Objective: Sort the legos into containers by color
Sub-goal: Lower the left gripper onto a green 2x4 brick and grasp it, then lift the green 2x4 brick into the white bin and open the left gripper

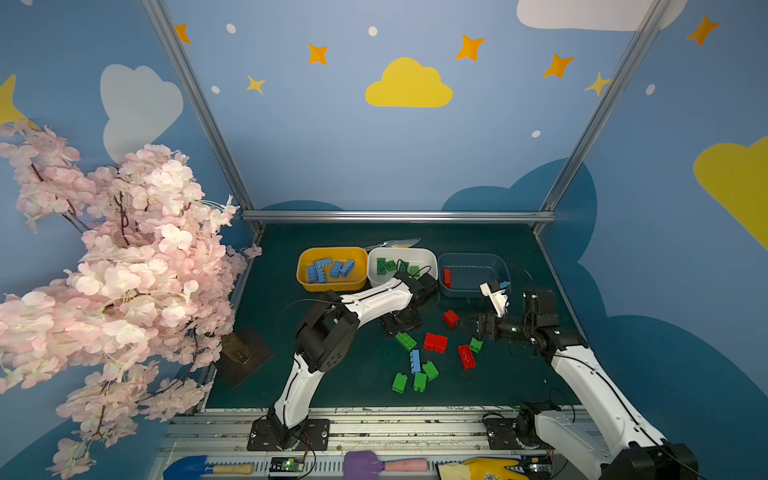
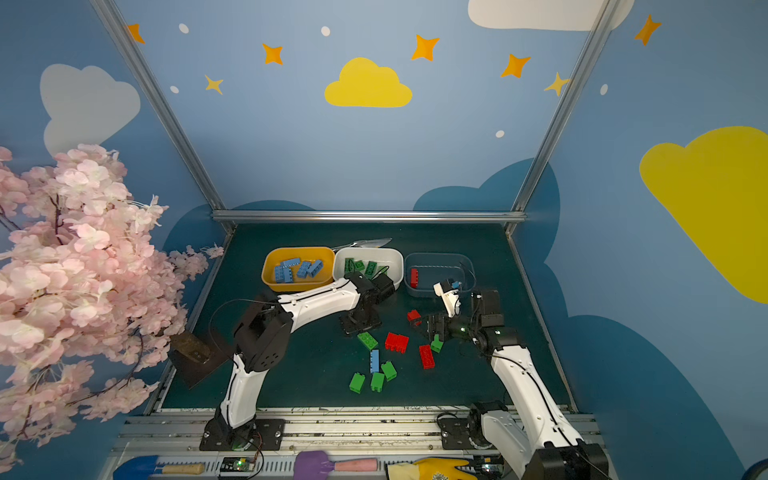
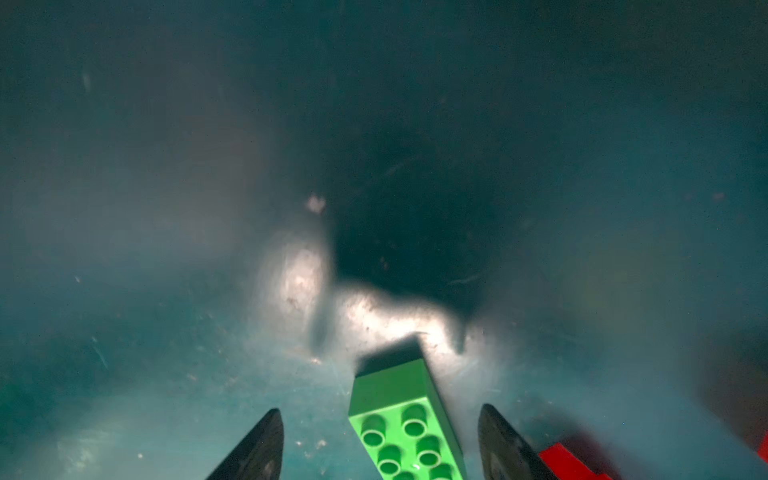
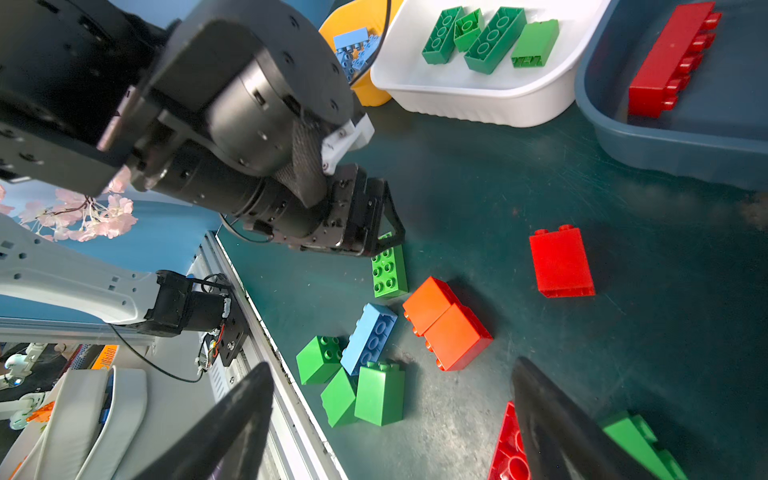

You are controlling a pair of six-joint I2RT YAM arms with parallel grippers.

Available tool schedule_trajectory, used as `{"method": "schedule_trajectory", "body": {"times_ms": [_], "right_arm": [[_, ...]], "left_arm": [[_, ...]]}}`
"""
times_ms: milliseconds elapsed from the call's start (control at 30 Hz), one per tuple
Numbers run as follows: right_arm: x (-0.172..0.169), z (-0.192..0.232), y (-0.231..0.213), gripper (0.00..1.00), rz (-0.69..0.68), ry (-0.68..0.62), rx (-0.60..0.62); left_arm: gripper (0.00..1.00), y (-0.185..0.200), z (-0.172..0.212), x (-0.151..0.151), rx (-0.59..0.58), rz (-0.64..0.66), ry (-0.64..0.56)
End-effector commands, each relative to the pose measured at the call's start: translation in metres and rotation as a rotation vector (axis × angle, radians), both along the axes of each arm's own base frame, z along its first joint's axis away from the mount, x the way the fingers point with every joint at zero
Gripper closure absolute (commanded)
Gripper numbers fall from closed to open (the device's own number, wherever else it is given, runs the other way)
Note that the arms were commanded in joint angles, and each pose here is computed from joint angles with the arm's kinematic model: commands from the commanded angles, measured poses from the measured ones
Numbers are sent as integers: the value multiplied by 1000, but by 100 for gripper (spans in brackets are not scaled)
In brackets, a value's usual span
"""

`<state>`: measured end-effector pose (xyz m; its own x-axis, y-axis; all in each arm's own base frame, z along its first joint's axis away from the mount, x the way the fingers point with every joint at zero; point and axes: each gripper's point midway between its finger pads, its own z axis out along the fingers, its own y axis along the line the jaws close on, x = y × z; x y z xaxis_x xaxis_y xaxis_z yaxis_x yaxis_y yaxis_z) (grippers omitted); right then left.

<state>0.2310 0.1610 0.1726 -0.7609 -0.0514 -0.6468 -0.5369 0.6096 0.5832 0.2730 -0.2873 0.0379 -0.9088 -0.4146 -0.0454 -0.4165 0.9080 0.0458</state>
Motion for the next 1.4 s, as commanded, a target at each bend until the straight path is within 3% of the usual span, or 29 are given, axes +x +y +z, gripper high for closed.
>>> {"method": "schedule_trajectory", "body": {"times_ms": [0, 167, 433, 567, 767, 1067, 1200, 1367], "right_arm": [[-2, 3, -1, 12, 7, -11, -3], [-3, 1, -1, 12, 6, -2, -4], [-3, 1, -3, 12, -1, -8, -10], [-2, 2, -4, 12, -4, -10, -10], [-1, 8, -1, 12, 5, -22, 12], [-2, 13, 3, 12, 19, -26, 39], [0, 14, 5, 12, 22, -26, 44], [2, 15, 7, 12, 32, -24, 39]], "left_arm": [[28, 3, -7, -17, 21, 73, 58], [34, -4, -18, -24, -12, 115, 79], [63, 2, -20, -27, 10, 135, 80], [69, 8, -6, -18, 15, 94, 35], [72, 21, 38, 20, -21, -136, -102], [76, 29, 120, 118, -69, -624, -364], [78, 35, 128, 164, 49, -799, -412], [81, 23, 120, 203, 10, -1030, -448]]}}
